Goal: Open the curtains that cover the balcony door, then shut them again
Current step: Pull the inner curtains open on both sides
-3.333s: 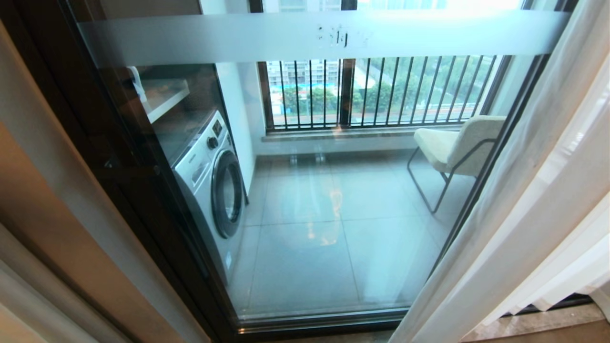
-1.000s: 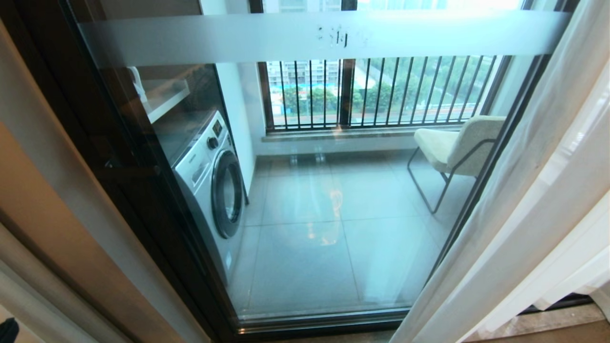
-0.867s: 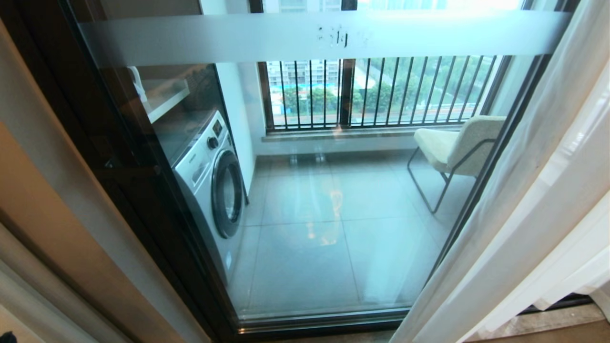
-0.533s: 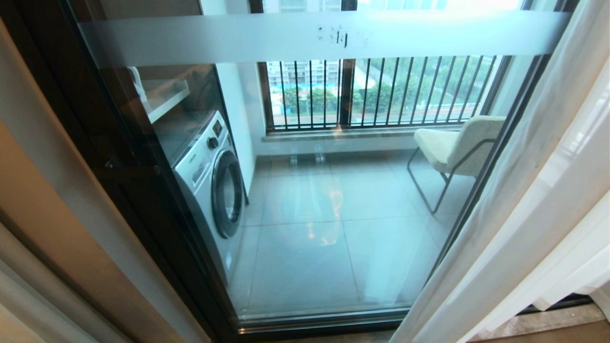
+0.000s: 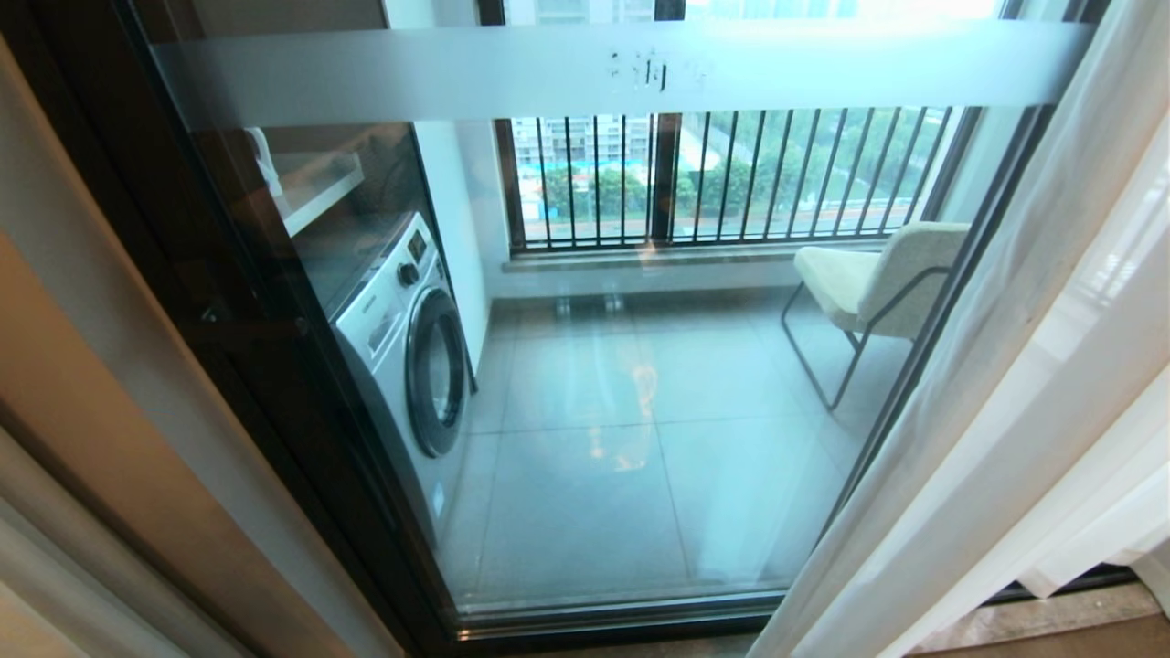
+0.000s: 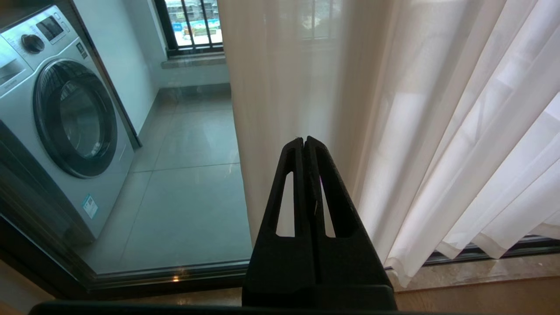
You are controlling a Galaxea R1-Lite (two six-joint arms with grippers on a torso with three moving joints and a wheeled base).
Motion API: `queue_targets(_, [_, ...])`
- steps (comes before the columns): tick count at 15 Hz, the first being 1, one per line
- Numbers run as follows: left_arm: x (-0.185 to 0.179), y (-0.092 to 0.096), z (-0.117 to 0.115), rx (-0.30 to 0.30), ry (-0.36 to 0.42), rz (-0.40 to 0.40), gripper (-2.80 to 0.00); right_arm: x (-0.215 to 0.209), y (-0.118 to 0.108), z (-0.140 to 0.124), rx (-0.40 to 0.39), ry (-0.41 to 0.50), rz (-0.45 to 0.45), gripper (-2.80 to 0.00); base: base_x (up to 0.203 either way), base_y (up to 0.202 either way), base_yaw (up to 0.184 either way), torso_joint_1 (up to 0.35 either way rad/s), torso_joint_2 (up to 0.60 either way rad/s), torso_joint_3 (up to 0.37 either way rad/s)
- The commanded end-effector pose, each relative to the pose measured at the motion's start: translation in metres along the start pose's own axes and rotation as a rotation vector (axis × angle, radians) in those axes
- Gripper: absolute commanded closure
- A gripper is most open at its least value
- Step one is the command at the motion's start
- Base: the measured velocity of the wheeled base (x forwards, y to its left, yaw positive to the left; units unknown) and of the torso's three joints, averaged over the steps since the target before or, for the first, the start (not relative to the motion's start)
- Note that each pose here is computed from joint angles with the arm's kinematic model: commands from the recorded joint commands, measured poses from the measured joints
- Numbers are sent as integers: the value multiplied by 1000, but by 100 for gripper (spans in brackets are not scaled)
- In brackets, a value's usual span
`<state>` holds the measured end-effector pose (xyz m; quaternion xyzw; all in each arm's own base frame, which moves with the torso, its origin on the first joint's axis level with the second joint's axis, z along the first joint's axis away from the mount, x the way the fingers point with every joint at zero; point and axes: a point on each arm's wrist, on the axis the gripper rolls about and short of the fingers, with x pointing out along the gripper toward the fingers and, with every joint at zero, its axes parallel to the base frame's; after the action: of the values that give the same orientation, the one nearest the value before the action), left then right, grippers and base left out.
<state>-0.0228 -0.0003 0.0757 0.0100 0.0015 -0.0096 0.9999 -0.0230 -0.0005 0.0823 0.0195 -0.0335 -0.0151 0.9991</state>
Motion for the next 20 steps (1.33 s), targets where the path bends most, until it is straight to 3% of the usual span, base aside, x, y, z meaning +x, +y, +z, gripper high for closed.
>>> queue_targets(1, [0,0,0,0,-2,1,0,0,0,0,0,-1,-1,0,0,0,0,0,0,0])
queue_targets(15, [0,0,0,-2,-2,2,0,0,0,0,0,-1,-1,0,0,0,0,0,0,0])
queue_targets(20, [0,0,0,-3,-1,3,0,0,0,0,0,-1,-1,0,1,-161,2,-2,-1,3])
